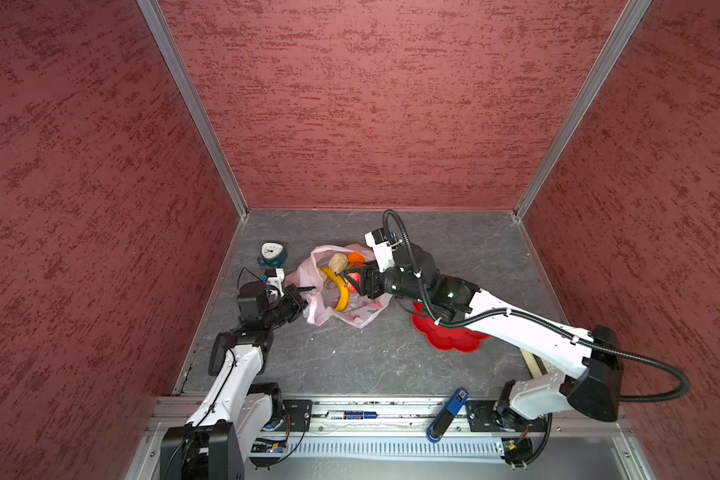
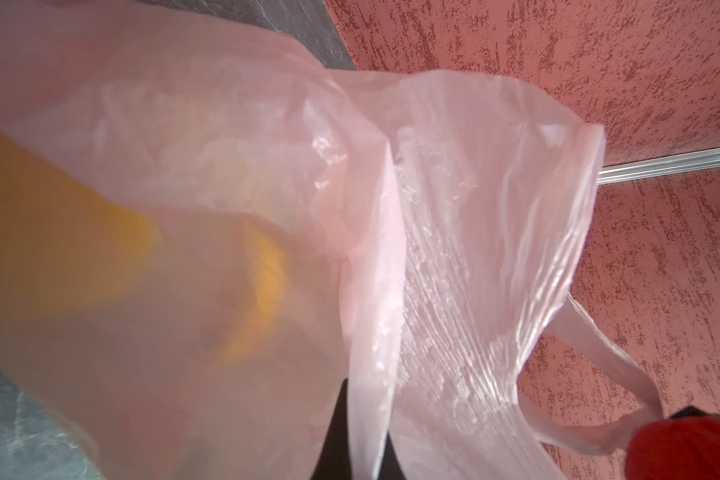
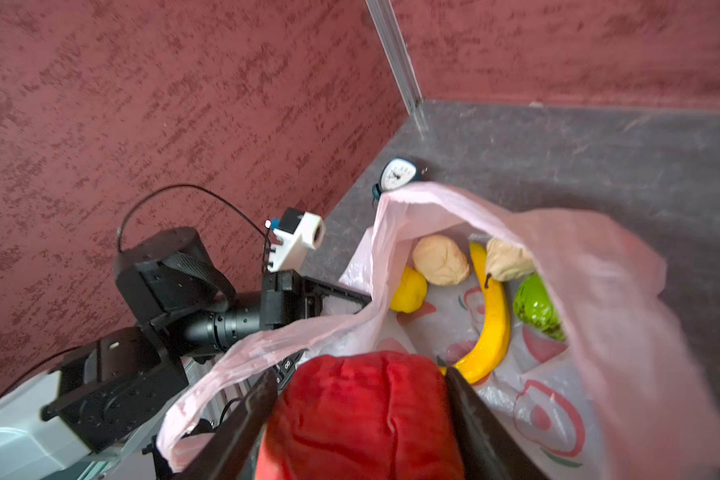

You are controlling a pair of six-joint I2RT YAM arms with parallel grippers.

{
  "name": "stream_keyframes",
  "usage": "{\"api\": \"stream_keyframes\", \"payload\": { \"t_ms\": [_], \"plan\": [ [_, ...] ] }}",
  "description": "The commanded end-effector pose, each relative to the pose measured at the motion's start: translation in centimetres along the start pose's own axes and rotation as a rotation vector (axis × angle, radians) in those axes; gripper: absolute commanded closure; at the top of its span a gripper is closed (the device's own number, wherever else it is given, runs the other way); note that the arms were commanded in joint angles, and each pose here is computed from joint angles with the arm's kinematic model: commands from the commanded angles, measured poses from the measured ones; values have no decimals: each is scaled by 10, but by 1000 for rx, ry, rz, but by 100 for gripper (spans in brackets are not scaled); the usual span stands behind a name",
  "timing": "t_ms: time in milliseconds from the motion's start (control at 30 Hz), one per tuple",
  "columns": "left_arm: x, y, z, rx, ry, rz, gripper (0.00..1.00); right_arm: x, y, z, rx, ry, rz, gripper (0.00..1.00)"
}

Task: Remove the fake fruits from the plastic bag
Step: 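Close the right gripper on the red apple and lift it out, then carry the red apple over the red flower bowl with the right gripper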

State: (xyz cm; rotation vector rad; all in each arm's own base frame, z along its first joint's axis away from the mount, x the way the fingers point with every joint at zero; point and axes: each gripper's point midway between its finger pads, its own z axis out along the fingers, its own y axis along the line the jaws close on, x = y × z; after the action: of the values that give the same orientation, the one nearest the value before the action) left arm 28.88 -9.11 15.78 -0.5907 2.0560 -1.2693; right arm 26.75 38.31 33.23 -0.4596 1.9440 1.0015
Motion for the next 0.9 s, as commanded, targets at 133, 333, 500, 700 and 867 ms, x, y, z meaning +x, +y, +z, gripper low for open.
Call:
{"api": "stream_keyframes", "payload": {
  "t_ms": [133, 333, 500, 700, 867],
  "plan": [
    [-1, 1, -1, 13, -13, 3, 95, -79, -31, -64, 226, -227, -102, 86],
    [-1, -1, -1, 17, -15, 6, 95, -68, -109, -90, 443, -194, -10, 86],
    [-2, -1, -1, 18, -16, 10, 95, -17, -184, -107, 649, -73, 115, 85],
    [-2, 1, 0, 12, -12, 5, 95, 61, -239, -116, 770, 56, 255, 85],
    [-2, 0, -1, 13, -14, 9, 95, 110, -263, -116, 817, 123, 321, 85]
  ]
}}
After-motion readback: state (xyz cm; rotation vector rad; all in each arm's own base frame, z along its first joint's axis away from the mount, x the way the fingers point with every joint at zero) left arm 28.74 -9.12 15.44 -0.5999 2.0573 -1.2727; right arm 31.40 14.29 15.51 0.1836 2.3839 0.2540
